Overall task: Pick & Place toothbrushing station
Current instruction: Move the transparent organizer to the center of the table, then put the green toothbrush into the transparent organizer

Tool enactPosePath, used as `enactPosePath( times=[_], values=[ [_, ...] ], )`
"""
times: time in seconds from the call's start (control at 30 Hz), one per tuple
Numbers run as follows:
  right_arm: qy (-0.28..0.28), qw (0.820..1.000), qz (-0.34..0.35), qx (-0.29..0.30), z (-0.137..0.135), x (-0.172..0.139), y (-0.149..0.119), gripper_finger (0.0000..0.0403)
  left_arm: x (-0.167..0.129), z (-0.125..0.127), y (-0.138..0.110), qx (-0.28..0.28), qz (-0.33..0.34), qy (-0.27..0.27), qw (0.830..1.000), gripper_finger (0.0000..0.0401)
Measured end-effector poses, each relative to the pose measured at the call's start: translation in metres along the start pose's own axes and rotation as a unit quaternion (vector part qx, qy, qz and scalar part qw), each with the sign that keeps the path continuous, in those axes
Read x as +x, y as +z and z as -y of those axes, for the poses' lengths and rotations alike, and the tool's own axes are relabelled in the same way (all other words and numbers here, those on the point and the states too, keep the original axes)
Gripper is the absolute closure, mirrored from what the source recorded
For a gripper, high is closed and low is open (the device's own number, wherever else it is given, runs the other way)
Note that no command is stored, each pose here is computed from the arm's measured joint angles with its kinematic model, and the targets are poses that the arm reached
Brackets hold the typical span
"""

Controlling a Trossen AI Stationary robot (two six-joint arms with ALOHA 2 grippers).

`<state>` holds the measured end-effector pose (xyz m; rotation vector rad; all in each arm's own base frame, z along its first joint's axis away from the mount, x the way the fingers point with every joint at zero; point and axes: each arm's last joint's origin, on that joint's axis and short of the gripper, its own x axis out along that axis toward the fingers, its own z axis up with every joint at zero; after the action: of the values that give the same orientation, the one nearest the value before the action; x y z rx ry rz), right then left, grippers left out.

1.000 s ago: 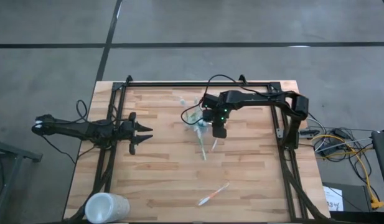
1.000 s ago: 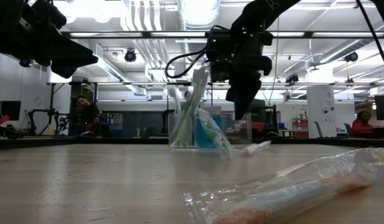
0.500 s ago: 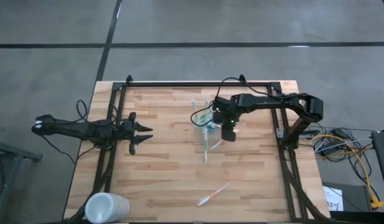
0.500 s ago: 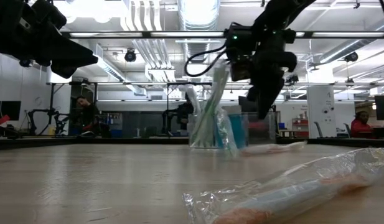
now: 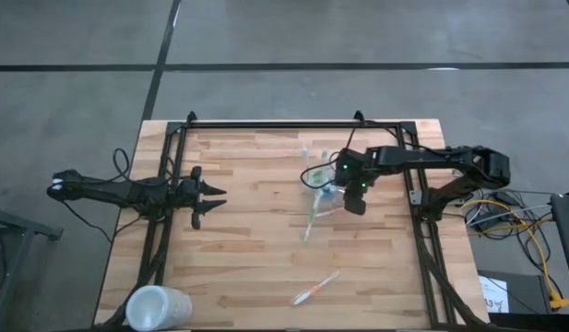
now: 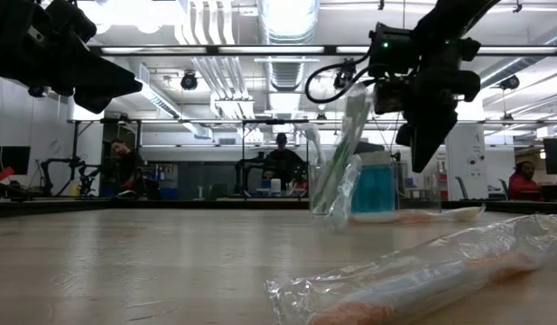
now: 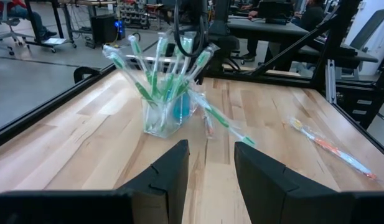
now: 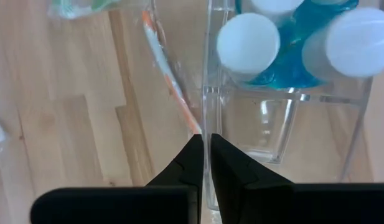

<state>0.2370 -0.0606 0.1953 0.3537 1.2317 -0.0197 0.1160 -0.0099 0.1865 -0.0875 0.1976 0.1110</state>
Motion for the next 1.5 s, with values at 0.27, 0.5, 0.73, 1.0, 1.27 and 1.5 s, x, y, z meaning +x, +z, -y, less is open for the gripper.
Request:
enactPosePath(
  times=[0.27, 0.5, 0.73, 1.0, 1.27, 1.5],
  values=[
    [0.002, 1.0, 0.024, 0.004, -0.001, -0.005, 0.0, 0.0385, 0.0, 0.0, 0.0, 0.0, 0.0, 0.0, 1.0, 0.0265],
    [0.005, 1.0, 0.014, -0.01, -0.004, 0.0, 0.001, 0.0385, 0.0, 0.0, 0.0, 0.0, 0.0, 0.0, 1.0, 0.0265],
    [0.008, 1.0, 0.004, -0.023, -0.008, 0.005, 0.002, 0.0385, 0.0, 0.0, 0.0, 0.0, 0.0, 0.0, 1.0, 0.0265],
    [0.006, 1.0, 0.004, -0.008, -0.008, 0.005, 0.002, 0.0362, 0.0, 0.0, -0.001, 0.001, -0.003, 0.001, 1.0, 0.0265],
    [0.005, 1.0, 0.005, 0.012, -0.008, 0.005, 0.002, 0.0275, 0.0, 0.0, -0.001, 0.001, -0.003, 0.001, 1.0, 0.0265],
    [0.008, 1.0, 0.005, 0.02, -0.008, 0.005, 0.002, 0.0223, 0.0, 0.0, -0.001, 0.0, -0.003, 0.001, 1.0, 0.0265]
  ],
)
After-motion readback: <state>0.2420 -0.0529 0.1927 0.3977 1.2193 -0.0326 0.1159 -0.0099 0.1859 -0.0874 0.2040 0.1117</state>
